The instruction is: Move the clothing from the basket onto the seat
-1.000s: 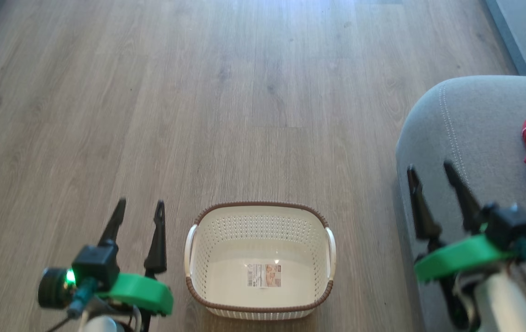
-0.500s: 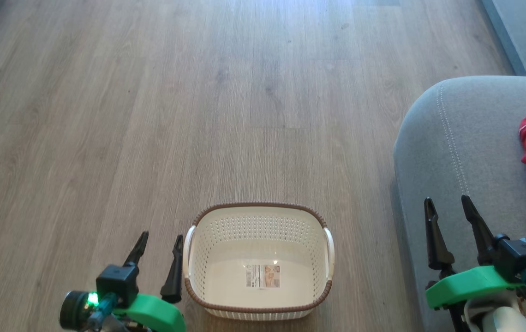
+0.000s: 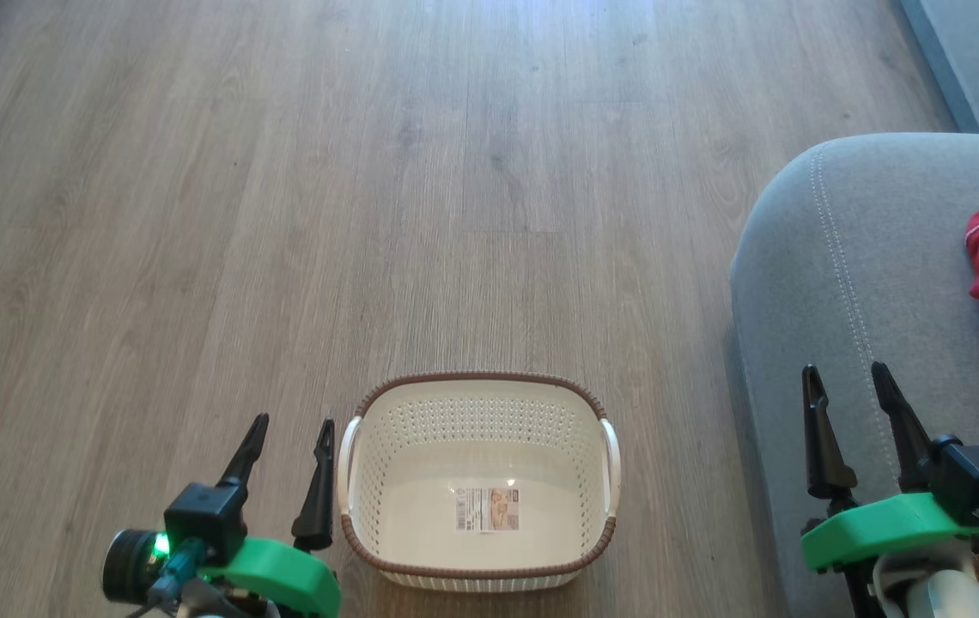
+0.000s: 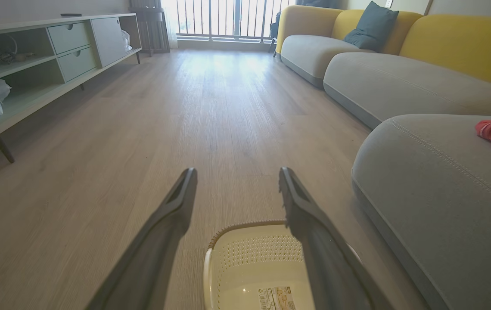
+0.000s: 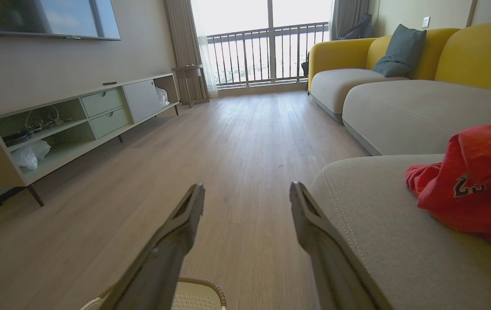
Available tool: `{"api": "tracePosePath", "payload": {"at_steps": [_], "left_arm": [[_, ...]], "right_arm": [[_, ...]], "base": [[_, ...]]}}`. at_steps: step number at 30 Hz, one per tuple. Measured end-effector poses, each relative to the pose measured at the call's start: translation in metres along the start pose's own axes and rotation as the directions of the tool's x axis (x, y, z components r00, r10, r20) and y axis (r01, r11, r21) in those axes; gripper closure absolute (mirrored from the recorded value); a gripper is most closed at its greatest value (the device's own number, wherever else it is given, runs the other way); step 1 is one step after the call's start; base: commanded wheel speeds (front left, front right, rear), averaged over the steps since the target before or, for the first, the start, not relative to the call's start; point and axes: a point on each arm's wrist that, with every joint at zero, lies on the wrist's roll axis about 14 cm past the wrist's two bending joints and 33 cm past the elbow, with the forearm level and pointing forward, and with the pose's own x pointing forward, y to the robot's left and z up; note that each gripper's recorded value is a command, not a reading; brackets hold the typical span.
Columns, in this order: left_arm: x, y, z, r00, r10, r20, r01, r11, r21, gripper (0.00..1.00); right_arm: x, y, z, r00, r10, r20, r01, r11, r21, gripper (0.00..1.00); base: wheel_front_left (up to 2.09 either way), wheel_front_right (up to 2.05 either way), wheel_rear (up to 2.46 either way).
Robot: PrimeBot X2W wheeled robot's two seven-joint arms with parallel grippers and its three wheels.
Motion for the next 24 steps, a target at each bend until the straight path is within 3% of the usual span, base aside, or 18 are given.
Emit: {"api": "tracePosePath", "payload": {"at_steps": [24], "left_arm": [[0.004, -0.003, -0.004, 1.0, -0.017, -0.014, 0.017, 0.999, -0.044, 0.0]], "right_arm": [[-0.007, -0.013, -0.003, 0.999, -0.044, -0.011, 0.044, 0.999, 0.021, 0.0]], "base": [[0.0, 0.0, 0.0]]}}
